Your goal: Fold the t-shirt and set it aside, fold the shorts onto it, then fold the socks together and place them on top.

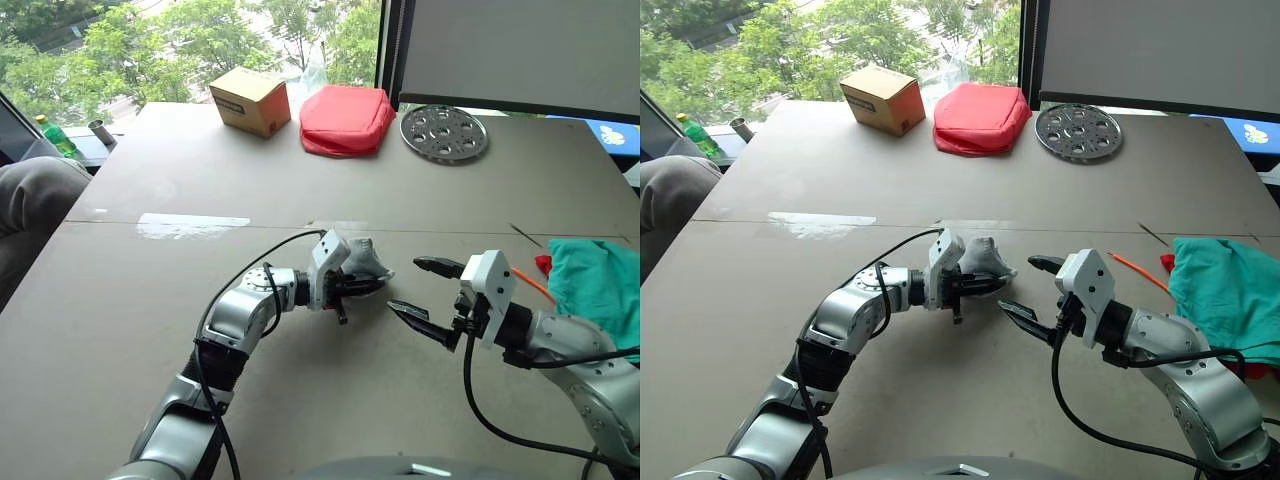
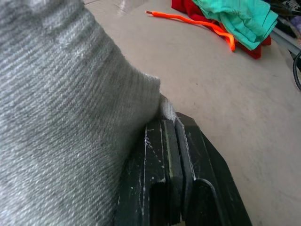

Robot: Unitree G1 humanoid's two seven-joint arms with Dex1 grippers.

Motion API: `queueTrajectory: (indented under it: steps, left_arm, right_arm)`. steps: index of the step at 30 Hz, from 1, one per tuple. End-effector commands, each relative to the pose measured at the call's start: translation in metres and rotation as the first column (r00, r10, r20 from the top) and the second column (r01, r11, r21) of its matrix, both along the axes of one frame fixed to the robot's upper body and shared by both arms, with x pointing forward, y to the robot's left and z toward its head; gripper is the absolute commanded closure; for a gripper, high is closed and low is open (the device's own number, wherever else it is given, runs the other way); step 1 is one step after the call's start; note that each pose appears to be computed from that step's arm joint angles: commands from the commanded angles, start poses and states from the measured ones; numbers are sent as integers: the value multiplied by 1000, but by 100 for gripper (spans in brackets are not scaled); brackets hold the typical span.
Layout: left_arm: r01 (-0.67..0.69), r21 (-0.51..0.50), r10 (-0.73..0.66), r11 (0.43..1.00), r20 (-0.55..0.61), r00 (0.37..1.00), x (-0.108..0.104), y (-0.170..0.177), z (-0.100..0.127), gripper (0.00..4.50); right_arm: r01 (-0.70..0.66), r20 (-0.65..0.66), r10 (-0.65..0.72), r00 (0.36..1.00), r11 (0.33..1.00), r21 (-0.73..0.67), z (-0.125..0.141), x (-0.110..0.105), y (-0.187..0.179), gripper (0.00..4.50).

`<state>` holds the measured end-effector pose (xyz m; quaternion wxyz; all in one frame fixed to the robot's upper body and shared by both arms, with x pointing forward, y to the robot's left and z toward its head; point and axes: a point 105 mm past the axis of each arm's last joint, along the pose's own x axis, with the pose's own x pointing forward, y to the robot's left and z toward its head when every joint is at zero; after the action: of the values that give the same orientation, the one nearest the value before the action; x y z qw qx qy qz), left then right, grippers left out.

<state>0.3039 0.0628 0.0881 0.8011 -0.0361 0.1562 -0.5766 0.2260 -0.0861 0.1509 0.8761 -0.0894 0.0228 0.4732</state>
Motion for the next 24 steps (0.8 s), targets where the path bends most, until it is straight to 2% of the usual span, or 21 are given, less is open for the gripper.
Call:
queueTrajectory:
  steps: [1,2,4,5,6,7,8,10,13,15,19,20,21,24]
  left_arm:
    - [-3,-129,8,992,42,999,-3,19,39,443]
    - [4,-151,3,988,47,999,-7,25,48,375]
    - [6,-189,6,982,62,998,-16,37,69,288]
    - [4,-199,10,980,68,998,-19,40,75,250]
    - [2,-202,13,979,72,997,-21,43,81,243]
    - [-12,-216,30,976,81,996,-22,46,88,191]
    - [-29,-232,50,972,86,995,-20,49,93,191]
    - [-48,-239,72,970,94,993,-16,50,96,233]
    - [-96,-246,126,965,113,986,-5,50,95,366]
    - [-196,-319,238,927,98,966,12,58,106,446]
    - [-385,-358,428,851,49,902,34,85,112,446]
    - [-423,-352,464,835,38,885,37,92,111,446]
    - [-487,-301,516,820,19,857,39,104,102,446]
    - [-629,-192,632,754,-52,773,33,137,77,374]
  right_arm:
    - [-5,47,4,999,1000,30,16,-1,1,40]
    - [-7,46,5,999,999,34,17,-1,2,40]
    - [-11,42,9,999,999,47,17,1,2,40]
    - [-13,41,11,999,999,51,18,2,2,40]
    - [-14,40,12,999,998,54,18,2,2,40]
    - [-16,39,14,999,998,55,18,3,1,40]
    - [-17,39,15,999,998,56,17,4,1,40]
    - [-21,36,19,999,998,61,17,5,0,40]
    - [-26,36,23,999,998,58,17,6,0,40]
    - [-27,37,25,999,998,51,17,6,0,40]
    - [-25,38,23,999,999,46,16,4,0,40]
    - [-24,37,22,999,999,46,16,4,-1,40]
    - [-22,37,21,999,999,44,15,3,-1,40]
    - [-18,36,17,999,999,49,13,3,0,40]
